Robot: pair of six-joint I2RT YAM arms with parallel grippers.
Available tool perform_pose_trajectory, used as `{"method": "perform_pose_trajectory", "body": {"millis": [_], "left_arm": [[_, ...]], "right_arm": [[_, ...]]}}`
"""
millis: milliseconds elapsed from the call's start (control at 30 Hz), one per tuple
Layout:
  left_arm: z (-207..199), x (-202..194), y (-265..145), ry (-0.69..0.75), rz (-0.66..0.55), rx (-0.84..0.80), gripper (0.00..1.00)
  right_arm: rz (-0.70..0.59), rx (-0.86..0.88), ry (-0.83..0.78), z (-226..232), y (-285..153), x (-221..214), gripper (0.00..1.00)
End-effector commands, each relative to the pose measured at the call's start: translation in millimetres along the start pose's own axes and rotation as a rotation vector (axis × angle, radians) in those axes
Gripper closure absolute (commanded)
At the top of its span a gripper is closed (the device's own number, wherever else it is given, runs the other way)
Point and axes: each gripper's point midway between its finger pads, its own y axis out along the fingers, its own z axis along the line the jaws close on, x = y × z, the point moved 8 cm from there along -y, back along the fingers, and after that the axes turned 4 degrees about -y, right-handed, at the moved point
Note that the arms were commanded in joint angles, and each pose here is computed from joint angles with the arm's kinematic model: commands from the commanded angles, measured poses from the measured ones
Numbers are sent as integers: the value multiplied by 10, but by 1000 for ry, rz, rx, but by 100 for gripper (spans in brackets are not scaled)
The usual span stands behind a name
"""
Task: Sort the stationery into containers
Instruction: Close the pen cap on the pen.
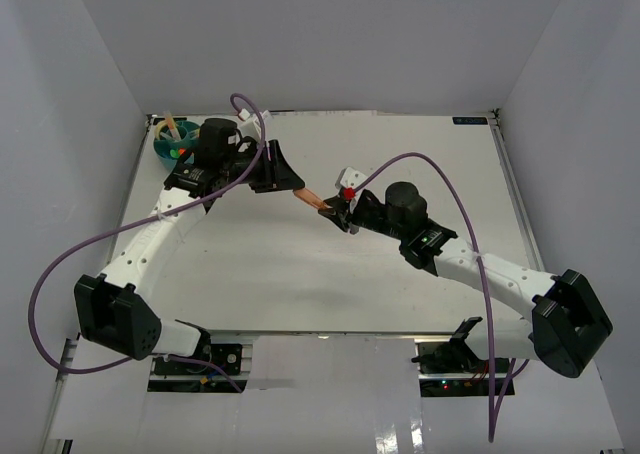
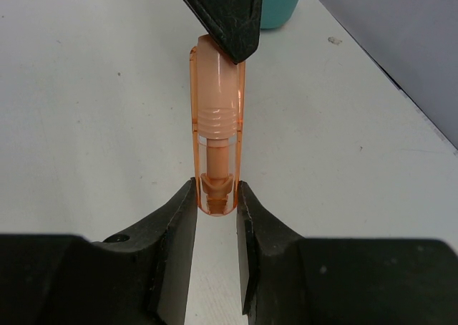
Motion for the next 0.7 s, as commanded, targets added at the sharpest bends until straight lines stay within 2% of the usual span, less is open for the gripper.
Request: {"method": "perform_pose_trajectory", "body": {"millis": [0,400,667], "left_arm": [[-41,-42,-22,10,13,-25,53],[-39,-101,26,14,33,-30,69],[-64,-183,82,2,57,-50,73]], "right_arm": [[-85,-33,-29,-105,43,261,86],[-130,-49,-46,-172,77,426,90],[-163,-50,-57,-229,140,565,92]]}}
